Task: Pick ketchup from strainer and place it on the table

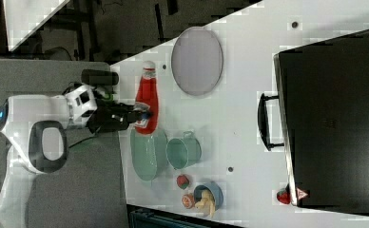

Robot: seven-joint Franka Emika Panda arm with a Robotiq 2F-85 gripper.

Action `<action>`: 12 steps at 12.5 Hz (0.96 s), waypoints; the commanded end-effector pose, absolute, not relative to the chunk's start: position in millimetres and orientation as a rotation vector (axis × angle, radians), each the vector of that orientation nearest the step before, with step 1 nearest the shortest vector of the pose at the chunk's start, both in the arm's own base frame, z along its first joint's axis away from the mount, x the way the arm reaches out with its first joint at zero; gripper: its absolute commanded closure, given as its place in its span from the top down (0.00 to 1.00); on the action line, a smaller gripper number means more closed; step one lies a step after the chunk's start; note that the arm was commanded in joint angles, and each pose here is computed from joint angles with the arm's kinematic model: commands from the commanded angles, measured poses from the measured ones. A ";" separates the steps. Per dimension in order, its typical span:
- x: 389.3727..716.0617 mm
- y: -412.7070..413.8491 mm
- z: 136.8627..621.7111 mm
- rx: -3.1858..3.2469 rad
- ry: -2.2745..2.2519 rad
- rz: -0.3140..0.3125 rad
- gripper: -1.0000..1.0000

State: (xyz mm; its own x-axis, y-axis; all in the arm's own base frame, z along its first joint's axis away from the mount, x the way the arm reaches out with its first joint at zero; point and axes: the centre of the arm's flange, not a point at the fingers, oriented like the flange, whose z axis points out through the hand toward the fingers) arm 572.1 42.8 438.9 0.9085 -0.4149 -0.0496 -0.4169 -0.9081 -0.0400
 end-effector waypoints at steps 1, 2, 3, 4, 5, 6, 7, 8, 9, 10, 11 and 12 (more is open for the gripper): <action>562.8 -5.1 426.4 -3.027 0.634 0.101 0.61; 557.0 -16.1 414.5 -3.024 0.666 0.140 0.61; 549.8 -23.8 399.9 -3.022 0.691 0.186 0.61; 542.1 -28.7 384.1 -3.020 0.707 0.230 0.61; 535.3 -30.8 367.5 -3.019 0.715 0.261 0.61; 530.9 -32.1 351.6 -3.020 0.721 0.264 0.61; 527.9 -33.9 337.3 -3.023 0.725 0.244 0.61; 524.7 -36.4 322.7 -3.032 0.724 0.222 0.61; 520.9 -37.6 307.9 -3.041 0.720 0.211 0.61; 518.3 -38.1 293.5 -3.045 0.718 0.202 0.61; 516.2 -38.9 279.1 -3.044 0.719 0.201 0.61; 514.6 -40.1 264.8 -3.042 0.723 0.210 0.61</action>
State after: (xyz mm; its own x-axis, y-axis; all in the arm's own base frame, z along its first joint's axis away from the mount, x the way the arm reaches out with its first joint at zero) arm 513.9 -38.3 270.3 0.8619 -0.4862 -0.1438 -0.4880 -0.8725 0.0249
